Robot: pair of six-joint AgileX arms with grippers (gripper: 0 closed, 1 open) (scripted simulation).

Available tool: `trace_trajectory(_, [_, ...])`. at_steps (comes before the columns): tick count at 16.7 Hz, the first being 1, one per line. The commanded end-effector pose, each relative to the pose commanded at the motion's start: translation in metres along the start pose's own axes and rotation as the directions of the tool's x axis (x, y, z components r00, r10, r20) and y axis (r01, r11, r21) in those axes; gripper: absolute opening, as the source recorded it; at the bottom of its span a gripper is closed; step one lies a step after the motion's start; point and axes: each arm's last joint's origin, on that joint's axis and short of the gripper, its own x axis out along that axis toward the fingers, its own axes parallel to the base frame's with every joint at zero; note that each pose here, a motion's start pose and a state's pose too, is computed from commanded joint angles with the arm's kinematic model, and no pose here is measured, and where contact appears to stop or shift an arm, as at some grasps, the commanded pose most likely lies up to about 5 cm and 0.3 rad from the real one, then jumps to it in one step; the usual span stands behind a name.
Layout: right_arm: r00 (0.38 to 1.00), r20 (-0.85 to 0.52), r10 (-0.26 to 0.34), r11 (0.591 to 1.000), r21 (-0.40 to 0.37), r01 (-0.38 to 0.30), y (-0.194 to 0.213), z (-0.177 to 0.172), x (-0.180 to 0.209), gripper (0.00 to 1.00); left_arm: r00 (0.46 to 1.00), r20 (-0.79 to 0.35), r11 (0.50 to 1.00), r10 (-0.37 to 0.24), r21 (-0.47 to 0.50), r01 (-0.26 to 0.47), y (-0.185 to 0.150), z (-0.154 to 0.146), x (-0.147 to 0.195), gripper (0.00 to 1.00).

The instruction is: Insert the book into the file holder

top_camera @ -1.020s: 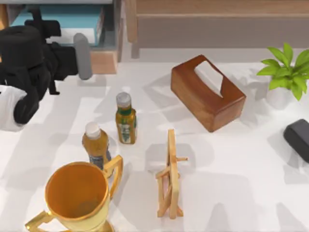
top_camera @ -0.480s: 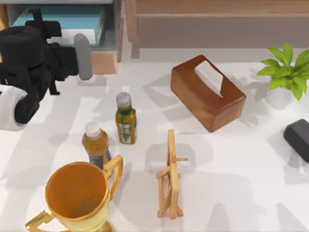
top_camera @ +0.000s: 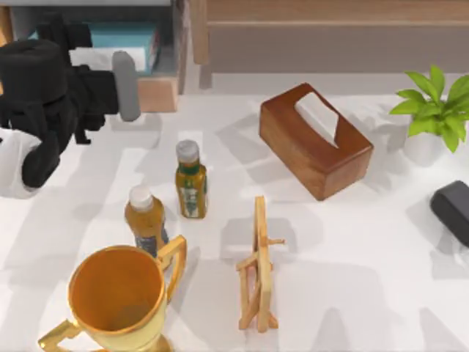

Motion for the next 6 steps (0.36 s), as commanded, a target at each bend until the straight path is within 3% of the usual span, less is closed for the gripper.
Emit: trace_trajectory(6, [1.000,0.000,0.000,1.000,0.000,0.000,0.0000,0.0000,0.0000,1.00,1.000,0.000,1.000,0.000,0.000,0.000,0.0000,0.0000,0.0000,1.00])
